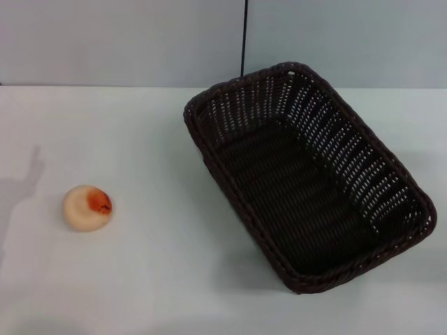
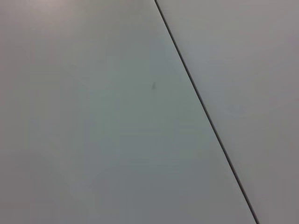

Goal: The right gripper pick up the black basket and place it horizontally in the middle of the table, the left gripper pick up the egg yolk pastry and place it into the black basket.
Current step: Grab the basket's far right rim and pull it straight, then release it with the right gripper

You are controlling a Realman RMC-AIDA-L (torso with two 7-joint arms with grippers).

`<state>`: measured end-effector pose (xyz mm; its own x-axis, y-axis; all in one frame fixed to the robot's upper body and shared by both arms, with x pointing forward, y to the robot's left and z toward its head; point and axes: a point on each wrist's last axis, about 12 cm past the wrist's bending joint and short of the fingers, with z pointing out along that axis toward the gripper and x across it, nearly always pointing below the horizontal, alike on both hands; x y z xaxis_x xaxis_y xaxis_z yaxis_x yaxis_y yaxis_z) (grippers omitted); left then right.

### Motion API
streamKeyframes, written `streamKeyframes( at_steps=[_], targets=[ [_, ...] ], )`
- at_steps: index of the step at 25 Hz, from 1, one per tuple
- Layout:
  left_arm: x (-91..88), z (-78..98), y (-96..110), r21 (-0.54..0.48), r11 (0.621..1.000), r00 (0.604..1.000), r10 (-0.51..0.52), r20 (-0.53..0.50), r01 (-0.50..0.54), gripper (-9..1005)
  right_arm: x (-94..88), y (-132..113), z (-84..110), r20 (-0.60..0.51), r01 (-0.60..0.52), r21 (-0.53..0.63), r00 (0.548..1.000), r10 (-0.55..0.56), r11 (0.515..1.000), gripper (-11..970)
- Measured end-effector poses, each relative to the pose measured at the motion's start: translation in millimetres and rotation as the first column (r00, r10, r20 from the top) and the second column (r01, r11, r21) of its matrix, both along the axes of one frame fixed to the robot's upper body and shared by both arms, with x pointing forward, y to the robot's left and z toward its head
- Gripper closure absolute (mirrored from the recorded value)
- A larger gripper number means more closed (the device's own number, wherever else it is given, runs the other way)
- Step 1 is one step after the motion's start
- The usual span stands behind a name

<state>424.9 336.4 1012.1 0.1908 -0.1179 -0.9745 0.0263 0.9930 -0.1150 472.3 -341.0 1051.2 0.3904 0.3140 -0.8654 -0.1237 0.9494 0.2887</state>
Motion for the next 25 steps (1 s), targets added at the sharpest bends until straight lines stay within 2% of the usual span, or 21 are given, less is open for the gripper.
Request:
streamKeyframes(
  at_steps=[13, 18, 21, 22, 23, 25],
  targets=[
    [-1.1, -1.8, -3.1, -0.019, 0.998, 0.998, -0.055, -0.017, 0.055, 150, -2.1, -2.4, 1.4, 0.014, 0.012, -0.005, 1.0, -0.012, 1.0, 120],
    [-1.0, -3.2, -4.1, -0.021, 0.998, 0.998, -0.054, -0.027, 0.054, 150, 5.9, -1.4, 8.9, 0.041, -0.019, -0.075, 0.999, 0.022, 0.997, 121],
    [1.6, -5.3, -4.4, -0.016, 0.999, 0.997, -0.053, -0.048, 0.052, 150, 17.4, -1.5, 20.5, 0.045, -0.155, -0.126, 0.986, 0.162, 0.98, 121],
    [4.3, -7.4, -4.6, -0.013, 0.999, 0.996, -0.052, -0.07, 0.051, 150, 31.9, -3.6, 31.4, 0.004, -0.272, -0.119, 0.962, 0.274, 0.955, 121],
    [4.3, -7.4, -4.6, -0.013, 0.999, 0.996, -0.052, -0.07, 0.051, 150, 31.9, -3.6, 31.4, 0.004, -0.272, -0.119, 0.962, 0.274, 0.955, 121],
    [6.2, -9.0, -4.5, -0.011, 0.999, 0.995, -0.048, -0.087, 0.047, 150, 50.4, -1.8, 43.7, -0.08, -0.385, -0.097, 0.922, 0.379, 0.918, 121]
  ],
)
